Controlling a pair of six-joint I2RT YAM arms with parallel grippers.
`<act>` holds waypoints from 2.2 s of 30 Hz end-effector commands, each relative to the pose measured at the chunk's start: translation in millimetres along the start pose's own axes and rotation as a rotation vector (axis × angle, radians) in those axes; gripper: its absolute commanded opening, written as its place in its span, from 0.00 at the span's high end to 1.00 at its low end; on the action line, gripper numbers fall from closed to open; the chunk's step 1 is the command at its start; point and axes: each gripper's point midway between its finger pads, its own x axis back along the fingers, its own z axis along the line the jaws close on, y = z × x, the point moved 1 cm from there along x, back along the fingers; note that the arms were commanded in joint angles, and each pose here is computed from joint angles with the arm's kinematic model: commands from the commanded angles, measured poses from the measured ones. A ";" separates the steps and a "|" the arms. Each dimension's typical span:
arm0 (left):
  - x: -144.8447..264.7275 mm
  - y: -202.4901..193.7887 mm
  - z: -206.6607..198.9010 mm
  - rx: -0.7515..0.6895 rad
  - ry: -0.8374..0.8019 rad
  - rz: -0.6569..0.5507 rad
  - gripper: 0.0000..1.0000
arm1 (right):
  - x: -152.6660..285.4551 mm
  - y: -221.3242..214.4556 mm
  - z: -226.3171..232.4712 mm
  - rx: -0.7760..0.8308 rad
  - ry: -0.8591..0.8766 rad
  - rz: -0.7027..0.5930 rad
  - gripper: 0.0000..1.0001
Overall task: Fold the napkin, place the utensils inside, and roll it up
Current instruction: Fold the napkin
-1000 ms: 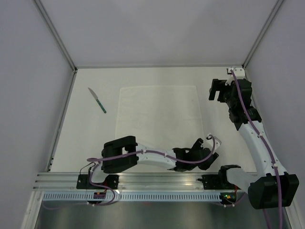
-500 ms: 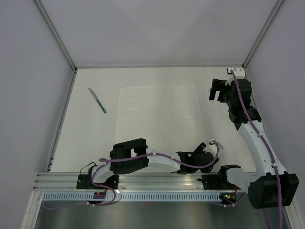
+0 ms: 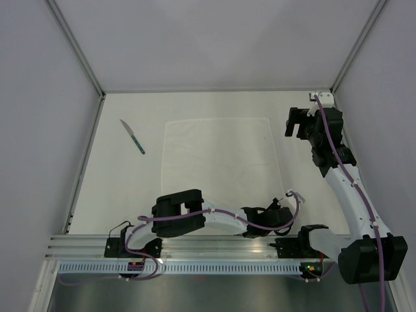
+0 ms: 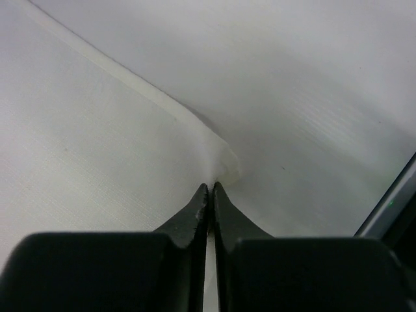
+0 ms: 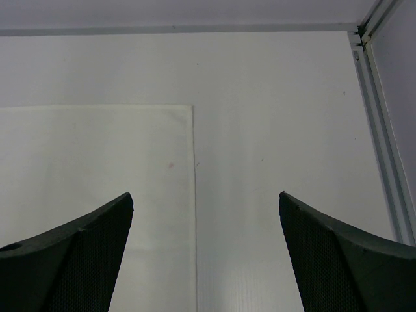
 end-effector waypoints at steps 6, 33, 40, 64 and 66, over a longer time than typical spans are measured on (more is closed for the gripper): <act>15.0 25.9 0.3 -0.004 -0.018 -0.065 0.98 | 2.3 12.3 -2.3 0.003 -0.018 -0.024 0.02; 71.3 67.7 206.6 0.692 0.005 -0.087 0.98 | -3.5 2.3 9.2 0.004 0.049 0.019 0.02; 73.0 79.2 267.8 0.770 0.053 -0.117 0.98 | -8.3 -6.1 15.3 0.009 0.089 0.060 0.04; 106.0 104.1 434.3 0.907 0.240 -0.218 0.98 | -11.8 -9.5 17.4 0.029 0.102 0.075 0.05; 108.2 104.1 443.1 0.914 0.253 -0.225 0.98 | -11.7 -9.5 18.0 0.027 0.105 0.075 0.05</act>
